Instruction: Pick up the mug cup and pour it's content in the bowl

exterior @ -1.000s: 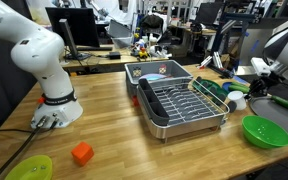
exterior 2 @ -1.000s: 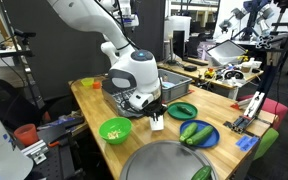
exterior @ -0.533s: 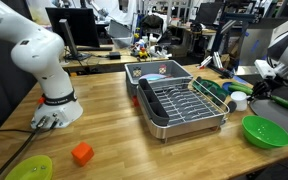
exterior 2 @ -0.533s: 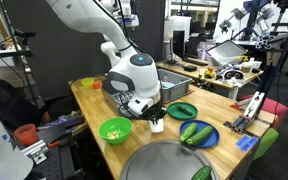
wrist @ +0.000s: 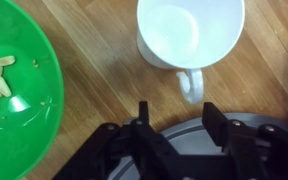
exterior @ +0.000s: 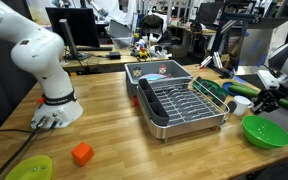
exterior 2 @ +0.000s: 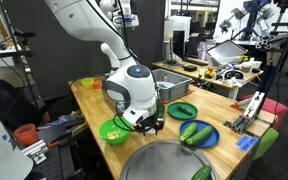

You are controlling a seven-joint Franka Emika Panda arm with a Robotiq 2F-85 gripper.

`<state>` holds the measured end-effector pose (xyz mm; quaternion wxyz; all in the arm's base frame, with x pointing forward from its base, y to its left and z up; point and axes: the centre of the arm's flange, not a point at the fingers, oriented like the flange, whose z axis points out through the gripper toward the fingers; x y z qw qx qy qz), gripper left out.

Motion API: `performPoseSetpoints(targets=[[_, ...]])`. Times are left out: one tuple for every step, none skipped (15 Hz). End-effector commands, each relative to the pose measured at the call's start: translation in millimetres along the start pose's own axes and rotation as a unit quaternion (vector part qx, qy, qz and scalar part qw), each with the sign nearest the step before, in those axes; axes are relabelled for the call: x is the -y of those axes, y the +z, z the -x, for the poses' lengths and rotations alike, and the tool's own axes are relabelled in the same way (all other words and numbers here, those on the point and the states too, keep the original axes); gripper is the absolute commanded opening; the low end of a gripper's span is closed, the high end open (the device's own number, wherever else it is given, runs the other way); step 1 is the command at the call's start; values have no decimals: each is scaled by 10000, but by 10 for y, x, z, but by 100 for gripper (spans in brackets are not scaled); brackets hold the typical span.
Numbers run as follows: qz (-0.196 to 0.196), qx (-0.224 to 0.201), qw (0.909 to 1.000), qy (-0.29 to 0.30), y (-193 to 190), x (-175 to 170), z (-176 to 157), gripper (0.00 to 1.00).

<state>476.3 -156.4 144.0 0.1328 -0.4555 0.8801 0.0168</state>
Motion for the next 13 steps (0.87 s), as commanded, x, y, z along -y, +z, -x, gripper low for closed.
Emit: performPoseSetpoints(targets=[[-292, -199, 9993, 83, -139, -38, -106, 89], [-392, -264, 9988, 93, -190, -45, -133, 97], [-485, -341, 9982, 101, -235, -49, -151, 99], [-550, -369, 9978, 103, -283, -59, -156, 100], [-434, -281, 9986, 84, -154, 27, -163, 100], [-450, -287, 9985, 82, -171, 22, -163, 98], [-442, -287, 9986, 78, -164, 18, -160, 100], [-432, -290, 9986, 76, -151, 16, -160, 100], [-427, -293, 9986, 76, -145, 14, -161, 100], [-428, -292, 9986, 75, -146, 15, -160, 100], [-428, -292, 9986, 75, -146, 15, -159, 100], [-428, -292, 9986, 75, -146, 15, -159, 100], [-428, -292, 9986, 74, -145, 14, -159, 100]])
